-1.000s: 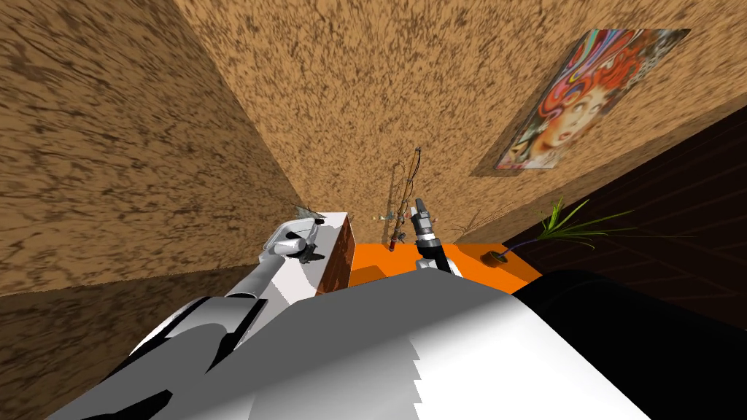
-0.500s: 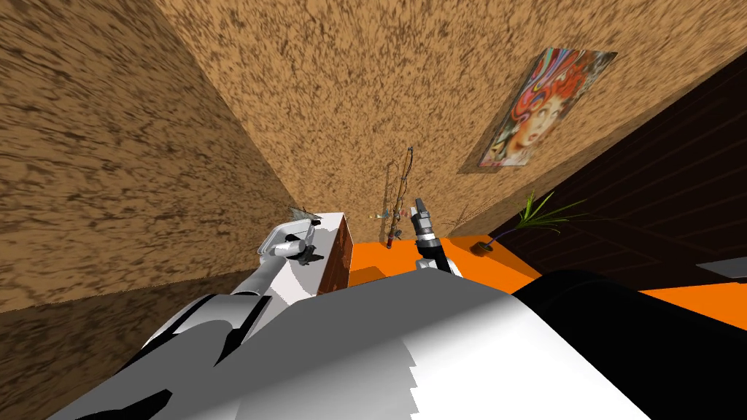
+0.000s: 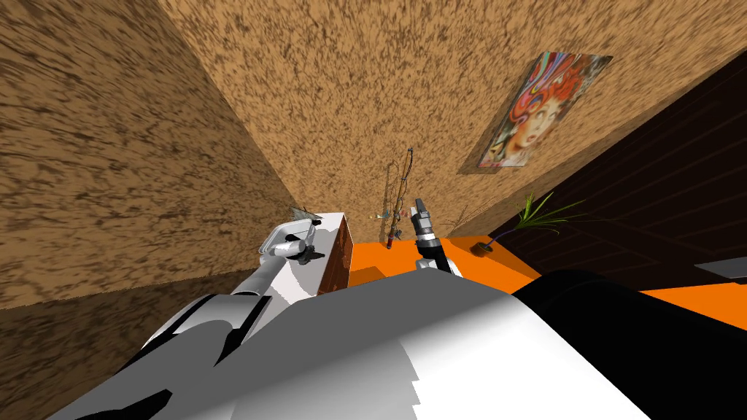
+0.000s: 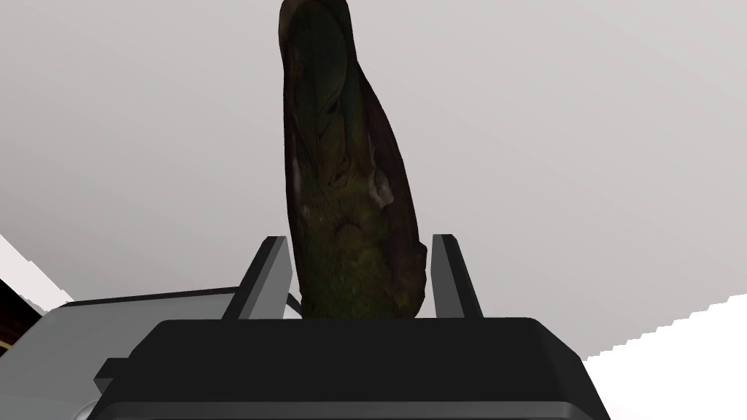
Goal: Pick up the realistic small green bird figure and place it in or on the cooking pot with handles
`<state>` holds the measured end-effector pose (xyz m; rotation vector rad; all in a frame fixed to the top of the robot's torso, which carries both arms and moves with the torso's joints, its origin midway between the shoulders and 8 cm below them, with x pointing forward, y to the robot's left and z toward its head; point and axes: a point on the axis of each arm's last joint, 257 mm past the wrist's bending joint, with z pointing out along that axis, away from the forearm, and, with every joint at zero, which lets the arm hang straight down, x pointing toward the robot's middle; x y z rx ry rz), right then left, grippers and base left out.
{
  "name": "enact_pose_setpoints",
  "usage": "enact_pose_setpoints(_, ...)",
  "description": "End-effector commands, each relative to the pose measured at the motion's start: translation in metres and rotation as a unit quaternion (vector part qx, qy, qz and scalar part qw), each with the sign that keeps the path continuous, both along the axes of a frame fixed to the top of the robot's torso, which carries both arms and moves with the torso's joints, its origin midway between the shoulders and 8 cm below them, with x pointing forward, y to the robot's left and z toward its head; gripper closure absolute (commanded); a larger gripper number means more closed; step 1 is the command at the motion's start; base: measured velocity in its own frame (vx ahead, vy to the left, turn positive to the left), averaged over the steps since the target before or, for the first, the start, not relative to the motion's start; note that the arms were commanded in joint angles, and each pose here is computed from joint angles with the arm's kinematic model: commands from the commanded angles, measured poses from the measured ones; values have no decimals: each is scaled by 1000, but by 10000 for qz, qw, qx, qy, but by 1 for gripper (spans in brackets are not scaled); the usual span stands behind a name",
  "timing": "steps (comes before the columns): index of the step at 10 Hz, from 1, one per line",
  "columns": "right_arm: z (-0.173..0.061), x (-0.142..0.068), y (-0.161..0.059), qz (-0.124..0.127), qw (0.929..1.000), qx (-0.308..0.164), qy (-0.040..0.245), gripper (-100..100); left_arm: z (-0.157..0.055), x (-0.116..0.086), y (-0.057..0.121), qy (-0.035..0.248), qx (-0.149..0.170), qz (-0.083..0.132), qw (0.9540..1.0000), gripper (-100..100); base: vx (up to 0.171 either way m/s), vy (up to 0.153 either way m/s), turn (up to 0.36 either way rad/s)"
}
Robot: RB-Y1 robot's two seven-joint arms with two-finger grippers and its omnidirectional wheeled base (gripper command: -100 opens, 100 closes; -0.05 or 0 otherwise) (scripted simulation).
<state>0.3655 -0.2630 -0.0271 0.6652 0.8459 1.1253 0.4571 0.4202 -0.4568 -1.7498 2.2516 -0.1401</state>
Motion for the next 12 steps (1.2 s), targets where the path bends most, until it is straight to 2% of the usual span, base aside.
enact_pose_setpoints(1,0,0,0,0,10000,0,0,0,0,0,0,0,0,0,10000,0,0,0,0)
enact_pose_setpoints(2,0,0,0,0,10000,0,0,0,4,2,-3,-1,-2,-90,10000,100,35,-21,161)
enact_pose_setpoints(7,0,0,0,0,10000,0,0,0,19,5,-15,20,-5,-433,9991,100,45,-52,150)
enact_pose_setpoints(8,0,0,0,0,10000,0,0,0,16,4,-13,9,-7,-369,9993,100,19,-23,32)
enact_pose_setpoints(9,0,0,0,0,10000,0,0,0,17,4,-14,16,-6,-381,9993,0,0,0,0)
enact_pose_setpoints(10,0,0,0,0,10000,0,0,0,49,31,-10,-296,3,-404,9987,100,-69,-72,165)
enact_pose_setpoints(12,0,0,0,0,10000,1,-1,0,70,46,-11,-497,-41,-443,9978,100,-99,-120,173)
